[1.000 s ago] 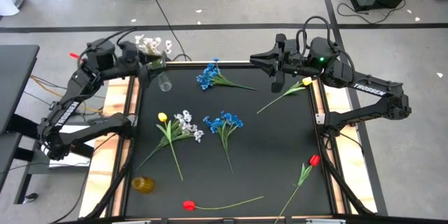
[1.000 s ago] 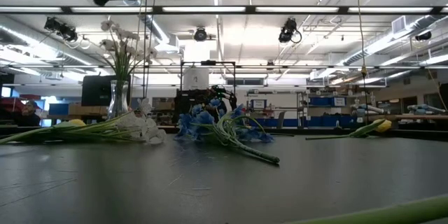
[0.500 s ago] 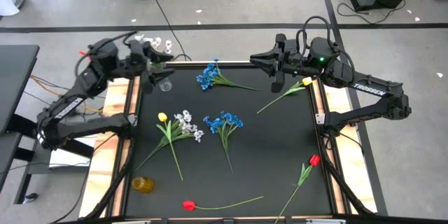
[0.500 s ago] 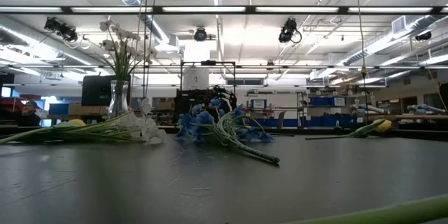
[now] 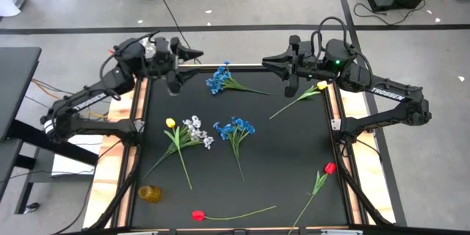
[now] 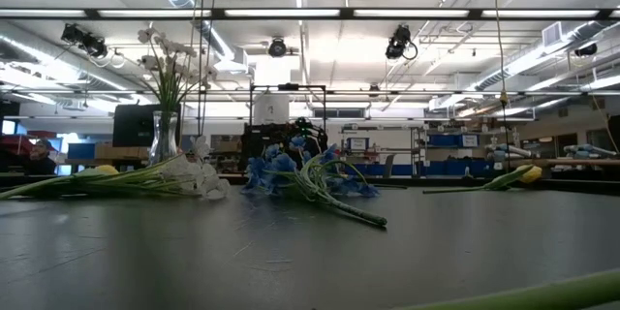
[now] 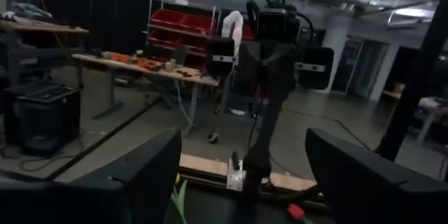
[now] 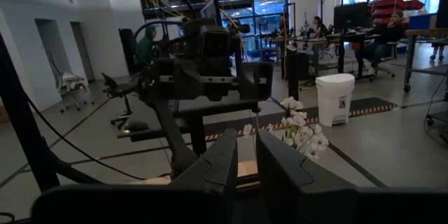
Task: Sort flowers into vase by color
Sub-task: Put the right yellow flower into the transparent vase
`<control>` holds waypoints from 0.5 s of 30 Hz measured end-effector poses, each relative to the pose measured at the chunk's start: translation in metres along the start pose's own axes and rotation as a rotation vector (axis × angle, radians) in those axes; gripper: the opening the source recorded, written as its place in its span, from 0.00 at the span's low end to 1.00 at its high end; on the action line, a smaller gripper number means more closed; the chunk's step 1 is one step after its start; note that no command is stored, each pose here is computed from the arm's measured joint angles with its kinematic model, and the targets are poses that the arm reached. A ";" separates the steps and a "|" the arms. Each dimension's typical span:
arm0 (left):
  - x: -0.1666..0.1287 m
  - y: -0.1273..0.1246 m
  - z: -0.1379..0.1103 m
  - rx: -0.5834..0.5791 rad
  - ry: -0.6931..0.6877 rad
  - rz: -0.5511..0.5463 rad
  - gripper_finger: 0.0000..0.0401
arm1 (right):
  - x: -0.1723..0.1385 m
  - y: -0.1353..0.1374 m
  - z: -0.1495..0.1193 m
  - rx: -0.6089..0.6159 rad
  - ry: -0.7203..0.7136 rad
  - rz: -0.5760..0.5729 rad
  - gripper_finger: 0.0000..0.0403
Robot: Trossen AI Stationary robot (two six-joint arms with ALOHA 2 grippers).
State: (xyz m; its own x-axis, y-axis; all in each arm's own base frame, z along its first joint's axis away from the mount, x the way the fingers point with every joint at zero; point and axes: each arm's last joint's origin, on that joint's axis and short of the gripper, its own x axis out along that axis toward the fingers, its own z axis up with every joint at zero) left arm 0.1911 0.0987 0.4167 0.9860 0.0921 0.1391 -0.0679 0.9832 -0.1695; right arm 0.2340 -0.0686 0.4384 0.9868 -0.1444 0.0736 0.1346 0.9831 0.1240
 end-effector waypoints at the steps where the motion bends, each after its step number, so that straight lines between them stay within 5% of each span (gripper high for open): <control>1: 0.005 0.000 -0.002 -0.009 -0.001 -0.011 0.77 | 0.000 0.000 0.000 0.000 0.000 0.000 0.16; 15: 0.037 -0.029 -0.019 0.077 -0.005 -0.182 0.77 | 0.000 0.000 0.001 -0.002 -0.012 0.002 0.16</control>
State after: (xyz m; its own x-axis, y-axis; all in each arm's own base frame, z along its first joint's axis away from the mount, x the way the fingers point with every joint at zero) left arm 0.2329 0.0709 0.4080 0.9823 -0.0874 0.1659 0.0995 0.9928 -0.0664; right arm 0.2339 -0.0685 0.4396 0.9859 -0.1439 0.0853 0.1330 0.9836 0.1221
